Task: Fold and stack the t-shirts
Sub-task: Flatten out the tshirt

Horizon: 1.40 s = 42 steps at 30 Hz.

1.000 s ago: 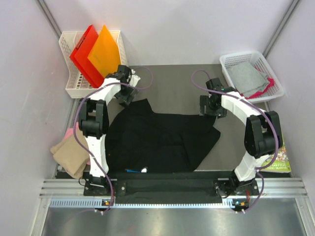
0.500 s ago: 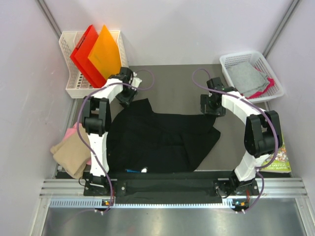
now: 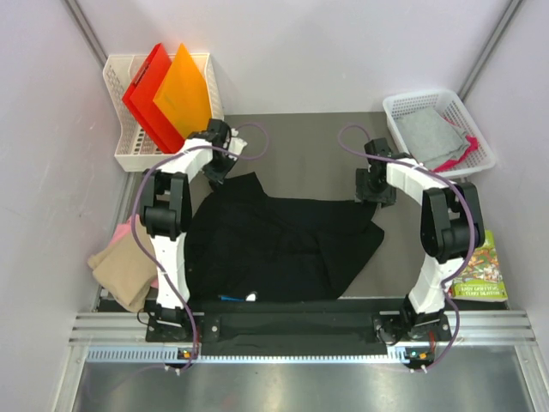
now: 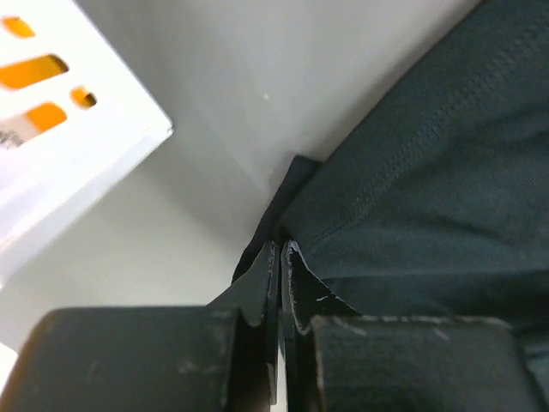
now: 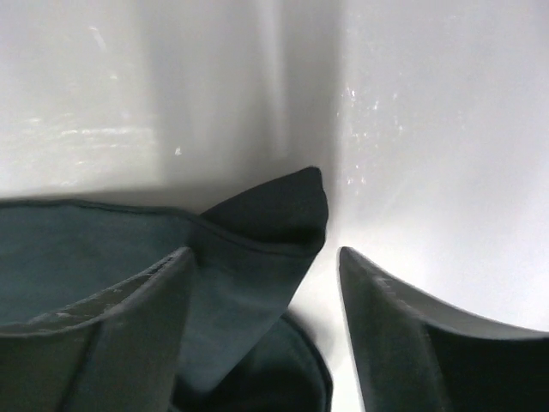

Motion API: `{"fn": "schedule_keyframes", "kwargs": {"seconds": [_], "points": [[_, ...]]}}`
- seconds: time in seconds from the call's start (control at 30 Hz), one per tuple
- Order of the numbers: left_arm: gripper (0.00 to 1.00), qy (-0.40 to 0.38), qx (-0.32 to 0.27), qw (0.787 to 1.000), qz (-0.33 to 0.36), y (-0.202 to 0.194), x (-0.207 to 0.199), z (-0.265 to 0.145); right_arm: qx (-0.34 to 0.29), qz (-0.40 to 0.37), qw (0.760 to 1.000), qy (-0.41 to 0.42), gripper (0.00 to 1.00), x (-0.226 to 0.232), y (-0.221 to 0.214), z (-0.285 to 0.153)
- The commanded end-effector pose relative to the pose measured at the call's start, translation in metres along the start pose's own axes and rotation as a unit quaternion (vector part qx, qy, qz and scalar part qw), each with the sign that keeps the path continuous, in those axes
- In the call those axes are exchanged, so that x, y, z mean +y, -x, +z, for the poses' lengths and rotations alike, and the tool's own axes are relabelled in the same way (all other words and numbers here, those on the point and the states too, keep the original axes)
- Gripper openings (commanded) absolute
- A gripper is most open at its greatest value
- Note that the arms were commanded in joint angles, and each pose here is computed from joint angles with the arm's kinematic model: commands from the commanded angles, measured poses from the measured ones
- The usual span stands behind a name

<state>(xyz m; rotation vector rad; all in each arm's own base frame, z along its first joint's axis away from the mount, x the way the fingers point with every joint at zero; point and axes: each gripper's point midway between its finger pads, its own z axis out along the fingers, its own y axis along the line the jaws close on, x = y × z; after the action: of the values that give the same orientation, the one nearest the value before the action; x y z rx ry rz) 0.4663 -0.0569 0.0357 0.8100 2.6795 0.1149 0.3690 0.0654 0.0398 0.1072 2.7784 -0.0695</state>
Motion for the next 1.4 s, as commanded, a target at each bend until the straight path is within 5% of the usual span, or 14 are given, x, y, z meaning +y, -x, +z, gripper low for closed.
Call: {"fn": "schedule_keyframes", "kwargs": {"seconds": [0.0, 0.23, 0.63, 0.9, 1.03, 1.37], "points": [[0.00, 0.028, -0.051, 0.998, 0.006, 0.021, 0.015, -0.050, -0.020, 0.008, 1.000, 0.018, 0.59, 0.008, 0.023, 0.008], [0.00, 0.081, -0.097, 0.992, 0.018, 0.048, 0.041, -0.101, -0.049, 0.017, 0.996, 0.069, 0.00, 0.028, 0.046, -0.010], [0.00, 0.237, -0.203, 0.950, 0.021, 0.098, 0.105, -0.226, -0.250, 0.029, 0.957, 0.141, 0.00, 0.033, 0.131, -0.185], [0.00, 0.305, -0.232, 0.923, 0.016, 0.090, 0.121, -0.292, -0.294, 0.034, 0.939, 0.172, 0.00, 0.028, 0.114, -0.243], [0.00, 0.357, -0.271, 0.894, 0.013, 0.091, 0.134, -0.354, -0.325, 0.023, 0.924, 0.198, 0.00, 0.028, 0.105, -0.281], [0.00, 0.468, -0.388, 0.794, -0.016, 0.070, 0.143, -0.514, -0.521, -0.022, 0.801, 0.294, 0.00, 0.024, 0.081, -0.445]]}}
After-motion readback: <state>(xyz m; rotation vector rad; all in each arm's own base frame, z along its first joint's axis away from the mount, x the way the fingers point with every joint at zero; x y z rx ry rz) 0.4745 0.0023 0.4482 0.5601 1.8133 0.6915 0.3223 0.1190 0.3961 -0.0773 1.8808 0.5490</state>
